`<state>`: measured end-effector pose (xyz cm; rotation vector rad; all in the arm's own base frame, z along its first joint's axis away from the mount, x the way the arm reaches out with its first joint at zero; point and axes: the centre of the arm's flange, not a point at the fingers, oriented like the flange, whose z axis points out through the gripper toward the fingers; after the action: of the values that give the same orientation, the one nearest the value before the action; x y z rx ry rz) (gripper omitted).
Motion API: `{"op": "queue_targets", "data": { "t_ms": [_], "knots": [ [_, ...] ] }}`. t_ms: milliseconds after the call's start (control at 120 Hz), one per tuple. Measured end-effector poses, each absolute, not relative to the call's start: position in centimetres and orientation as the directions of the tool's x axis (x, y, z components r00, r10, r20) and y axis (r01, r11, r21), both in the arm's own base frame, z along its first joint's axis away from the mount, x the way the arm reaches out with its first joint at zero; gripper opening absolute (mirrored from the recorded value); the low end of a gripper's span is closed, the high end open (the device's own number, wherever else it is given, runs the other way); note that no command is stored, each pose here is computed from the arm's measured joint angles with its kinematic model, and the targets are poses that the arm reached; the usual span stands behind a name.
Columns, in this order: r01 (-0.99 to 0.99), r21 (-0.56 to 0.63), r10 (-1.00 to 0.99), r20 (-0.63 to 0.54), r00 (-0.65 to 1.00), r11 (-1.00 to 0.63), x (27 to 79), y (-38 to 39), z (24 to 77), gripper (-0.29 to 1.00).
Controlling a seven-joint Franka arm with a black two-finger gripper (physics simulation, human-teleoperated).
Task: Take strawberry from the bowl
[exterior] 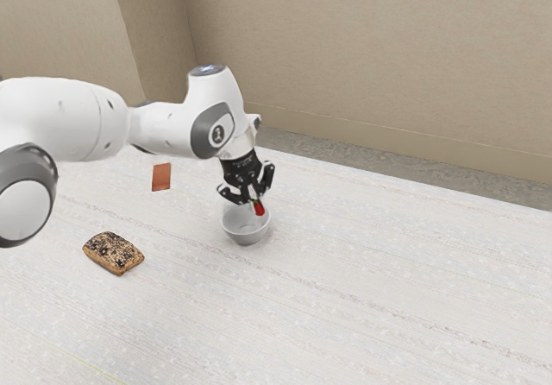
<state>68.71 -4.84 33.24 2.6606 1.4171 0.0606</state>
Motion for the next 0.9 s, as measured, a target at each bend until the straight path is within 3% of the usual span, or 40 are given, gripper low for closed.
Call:
{"op": "queue_targets", "data": {
  "t_ms": [183,317,467,700,767,900],
  "knots": [
    [0.724,0.154,0.731,-0.013,0.682,-0.673,66.3,-16.3,35.7,-0.09],
    [0.668,0.109,0.669,-0.034,0.742,-0.736,64.4,-23.0,32.3,-0.09],
    [0.661,0.083,0.659,-0.046,0.750,-0.746,63.8,-24.8,30.0,-0.08],
    [0.674,0.104,0.673,-0.053,0.738,-0.731,63.8,-25.0,30.4,0.37],
    [0.686,0.146,0.689,-0.038,0.724,-0.713,64.2,-23.5,34.4,0.46],
    [0.739,0.224,0.767,0.079,0.636,-0.636,63.3,-5.6,53.0,0.57]
  ]
}}
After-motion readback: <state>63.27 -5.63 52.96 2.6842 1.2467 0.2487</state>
